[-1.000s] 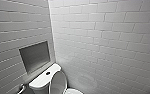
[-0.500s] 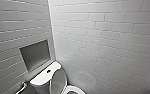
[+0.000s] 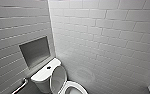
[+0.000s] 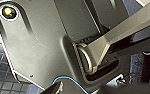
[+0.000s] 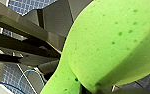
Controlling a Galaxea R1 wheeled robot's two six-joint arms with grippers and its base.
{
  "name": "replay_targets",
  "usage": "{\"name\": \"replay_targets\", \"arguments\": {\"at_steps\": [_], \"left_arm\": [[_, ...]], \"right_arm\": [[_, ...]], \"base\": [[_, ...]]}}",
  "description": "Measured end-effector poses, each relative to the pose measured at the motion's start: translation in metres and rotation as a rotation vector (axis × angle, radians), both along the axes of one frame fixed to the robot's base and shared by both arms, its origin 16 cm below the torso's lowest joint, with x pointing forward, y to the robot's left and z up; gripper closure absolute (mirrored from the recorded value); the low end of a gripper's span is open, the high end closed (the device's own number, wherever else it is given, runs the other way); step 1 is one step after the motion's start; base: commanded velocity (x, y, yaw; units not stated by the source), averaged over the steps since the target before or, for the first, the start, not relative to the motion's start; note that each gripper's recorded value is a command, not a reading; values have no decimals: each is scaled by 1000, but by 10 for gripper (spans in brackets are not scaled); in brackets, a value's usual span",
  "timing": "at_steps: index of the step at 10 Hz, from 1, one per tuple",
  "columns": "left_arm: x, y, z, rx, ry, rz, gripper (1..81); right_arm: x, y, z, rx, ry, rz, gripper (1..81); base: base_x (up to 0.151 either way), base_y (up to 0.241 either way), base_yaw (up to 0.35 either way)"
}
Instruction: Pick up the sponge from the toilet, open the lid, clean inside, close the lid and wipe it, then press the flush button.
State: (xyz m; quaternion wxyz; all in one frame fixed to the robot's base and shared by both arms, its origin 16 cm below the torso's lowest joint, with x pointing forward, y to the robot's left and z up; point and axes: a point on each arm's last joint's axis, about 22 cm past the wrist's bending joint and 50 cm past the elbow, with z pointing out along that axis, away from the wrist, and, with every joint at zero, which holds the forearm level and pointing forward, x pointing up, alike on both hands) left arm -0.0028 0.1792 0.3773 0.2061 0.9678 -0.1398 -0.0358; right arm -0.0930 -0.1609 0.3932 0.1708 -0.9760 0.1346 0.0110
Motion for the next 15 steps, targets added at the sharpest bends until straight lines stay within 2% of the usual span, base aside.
{"name": "replay_targets", "arguments": {"at_steps": [3, 8, 15], "left_arm": [[-7, -10, 3, -11, -1, 20, 10], [-40, 4, 9, 20, 6, 169, 10], [-106, 1, 31, 44, 82, 172, 10]], "right_arm": [[0, 3, 1, 5, -2, 19, 811], [29, 5, -3, 28, -11, 166, 811], [-36, 8, 22, 40, 68, 173, 811]], "base": [[0, 0, 0], [0, 0, 0], [0, 0, 0]]}}
